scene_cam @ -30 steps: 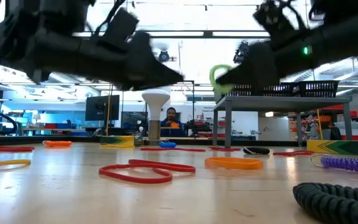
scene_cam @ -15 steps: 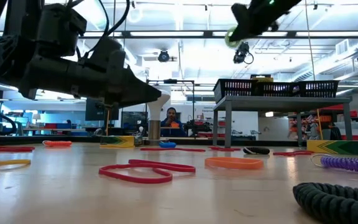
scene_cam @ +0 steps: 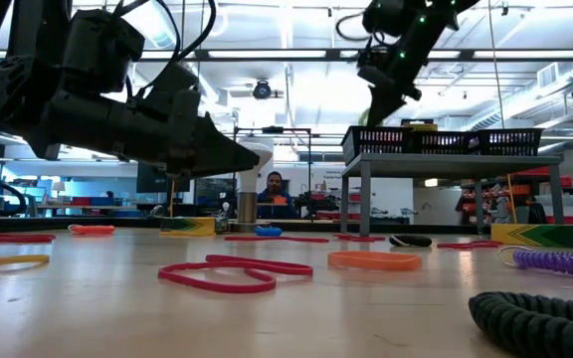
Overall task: Pick & Place Office Desk Supplies
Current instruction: Put the green spring keychain into the left black basket on the shelf, then put the red rubberband into the right black basket on the shelf
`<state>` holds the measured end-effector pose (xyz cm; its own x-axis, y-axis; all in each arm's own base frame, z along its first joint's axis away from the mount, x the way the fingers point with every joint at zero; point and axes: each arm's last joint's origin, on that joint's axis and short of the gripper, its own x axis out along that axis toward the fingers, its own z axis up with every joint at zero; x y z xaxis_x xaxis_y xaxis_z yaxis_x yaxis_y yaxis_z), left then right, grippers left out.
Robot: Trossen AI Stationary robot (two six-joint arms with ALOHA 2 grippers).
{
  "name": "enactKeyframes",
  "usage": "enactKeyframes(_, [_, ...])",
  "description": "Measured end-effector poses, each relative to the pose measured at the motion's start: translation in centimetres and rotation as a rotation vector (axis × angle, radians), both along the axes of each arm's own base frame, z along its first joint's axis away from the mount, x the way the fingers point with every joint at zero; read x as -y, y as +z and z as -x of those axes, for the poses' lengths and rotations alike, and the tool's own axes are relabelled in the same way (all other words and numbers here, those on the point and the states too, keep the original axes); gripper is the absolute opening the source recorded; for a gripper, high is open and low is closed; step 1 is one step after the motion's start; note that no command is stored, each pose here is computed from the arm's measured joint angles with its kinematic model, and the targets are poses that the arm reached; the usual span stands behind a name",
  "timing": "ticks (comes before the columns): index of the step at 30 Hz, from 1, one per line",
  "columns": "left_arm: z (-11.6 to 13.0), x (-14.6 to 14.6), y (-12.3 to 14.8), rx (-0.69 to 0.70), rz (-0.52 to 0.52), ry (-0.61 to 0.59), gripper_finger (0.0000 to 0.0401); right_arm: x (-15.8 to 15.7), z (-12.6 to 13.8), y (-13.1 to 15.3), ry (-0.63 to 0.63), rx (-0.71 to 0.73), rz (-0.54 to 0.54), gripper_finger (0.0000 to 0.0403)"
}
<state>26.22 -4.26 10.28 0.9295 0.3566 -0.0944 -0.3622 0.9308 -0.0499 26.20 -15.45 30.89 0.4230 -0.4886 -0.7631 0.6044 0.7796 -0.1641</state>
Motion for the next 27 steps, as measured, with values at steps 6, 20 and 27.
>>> enactKeyframes(6, [0.0, 0.0, 0.0, -0.002, 0.001, 0.001, 0.0133, 0.9, 0.6, -0.6, 0.0, -0.027, -0.064, 0.0027])
enactKeyframes(20, [0.0, 0.0, -0.1, -0.005, 0.0, 0.001, 0.0133, 0.9, 0.5, -1.0, 0.03, -0.073, -0.067, 0.0101])
enactKeyframes(27, [0.0, 0.0, -0.1, -0.006, -0.001, 0.001, 0.0133, 1.3, 0.8, -0.9, -0.06, -0.134, 0.04, 0.0158])
